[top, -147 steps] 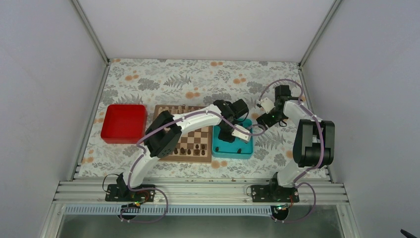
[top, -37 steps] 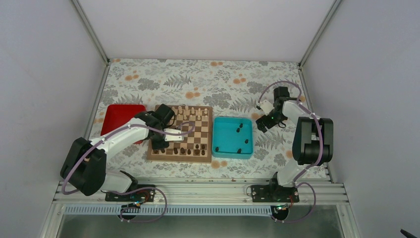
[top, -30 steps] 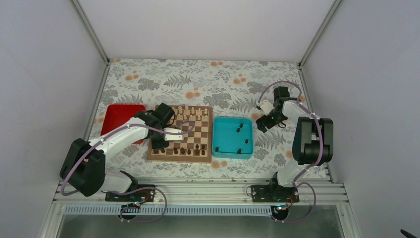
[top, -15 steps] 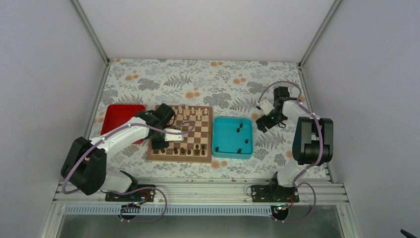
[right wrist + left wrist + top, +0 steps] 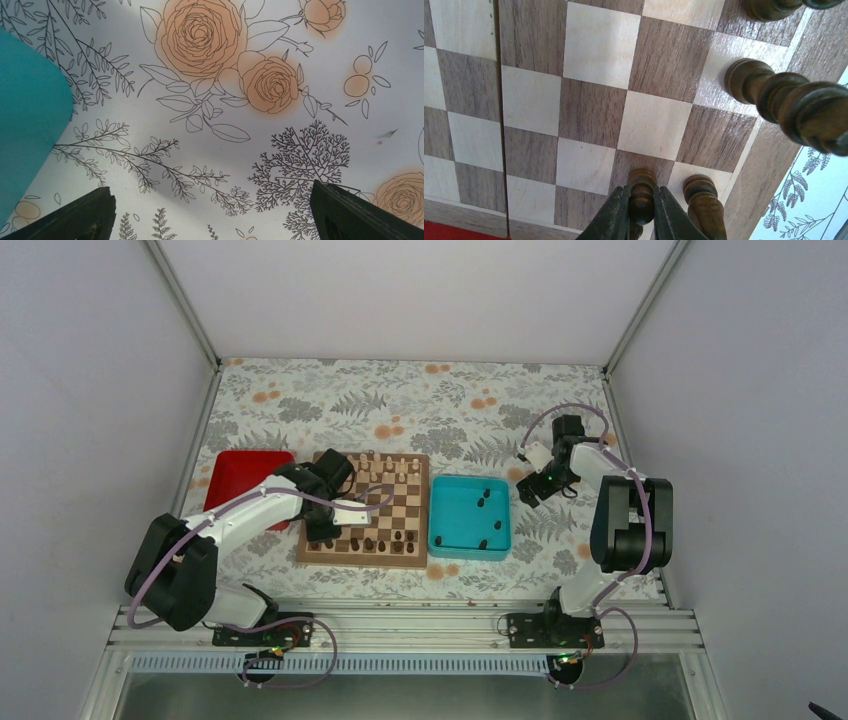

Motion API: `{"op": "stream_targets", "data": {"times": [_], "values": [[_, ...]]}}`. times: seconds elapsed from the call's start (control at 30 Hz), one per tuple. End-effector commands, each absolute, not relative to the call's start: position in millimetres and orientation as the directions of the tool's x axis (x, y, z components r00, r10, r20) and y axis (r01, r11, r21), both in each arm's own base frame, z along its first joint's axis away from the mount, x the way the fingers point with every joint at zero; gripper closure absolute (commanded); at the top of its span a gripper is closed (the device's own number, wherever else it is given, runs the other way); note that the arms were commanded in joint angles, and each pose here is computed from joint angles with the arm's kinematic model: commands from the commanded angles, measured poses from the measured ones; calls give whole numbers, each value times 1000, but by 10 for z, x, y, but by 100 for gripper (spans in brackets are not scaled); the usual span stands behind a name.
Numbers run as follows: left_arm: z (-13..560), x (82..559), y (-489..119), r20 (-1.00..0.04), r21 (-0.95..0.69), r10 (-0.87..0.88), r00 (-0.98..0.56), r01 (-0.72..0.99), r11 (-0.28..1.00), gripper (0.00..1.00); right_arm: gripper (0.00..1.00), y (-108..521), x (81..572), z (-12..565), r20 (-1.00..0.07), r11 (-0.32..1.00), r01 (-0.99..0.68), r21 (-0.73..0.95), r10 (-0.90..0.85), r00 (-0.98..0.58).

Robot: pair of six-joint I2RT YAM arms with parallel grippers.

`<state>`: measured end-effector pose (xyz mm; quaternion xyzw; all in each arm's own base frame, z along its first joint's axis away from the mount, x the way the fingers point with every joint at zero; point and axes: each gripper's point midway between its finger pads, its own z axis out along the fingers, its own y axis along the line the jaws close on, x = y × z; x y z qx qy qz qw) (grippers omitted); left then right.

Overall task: Set up the chess pieces on the board
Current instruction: Place the chess piece on the chessboard, then pick up the chess piece from the storage box.

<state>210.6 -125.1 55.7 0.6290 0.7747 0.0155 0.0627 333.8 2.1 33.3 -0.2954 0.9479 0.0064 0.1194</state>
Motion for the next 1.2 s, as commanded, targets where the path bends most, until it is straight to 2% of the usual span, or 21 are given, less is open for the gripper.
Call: {"op": "stream_targets", "data": {"times": [0.0,0.43,0.67,0.87,1.17], "values": [[591,2134,-1294,-99,93,975,-201,973,210,84,0,-21,3317,289,-219,831,-553,-61,-552,-805],[797,2195,-1280,-89,120,978,-191,972,201,81,0,-18,3313,299,-224,830,-555,-59,-552,-803],[1272,2457,-1443,-133,180,979,-156,967,178,80,0,-17,3308,302,-226,830,-555,-58,-553,-802],[1680,2771,-2070,-253,243,966,-51,963,115,74,0,-9,3347,347,-241,830,-555,-62,-552,-799],[1685,2965,-3613,-398,294,898,188,953,-69,73,0,24,3362,376,-254,826,-562,-54,-555,-792]]}}
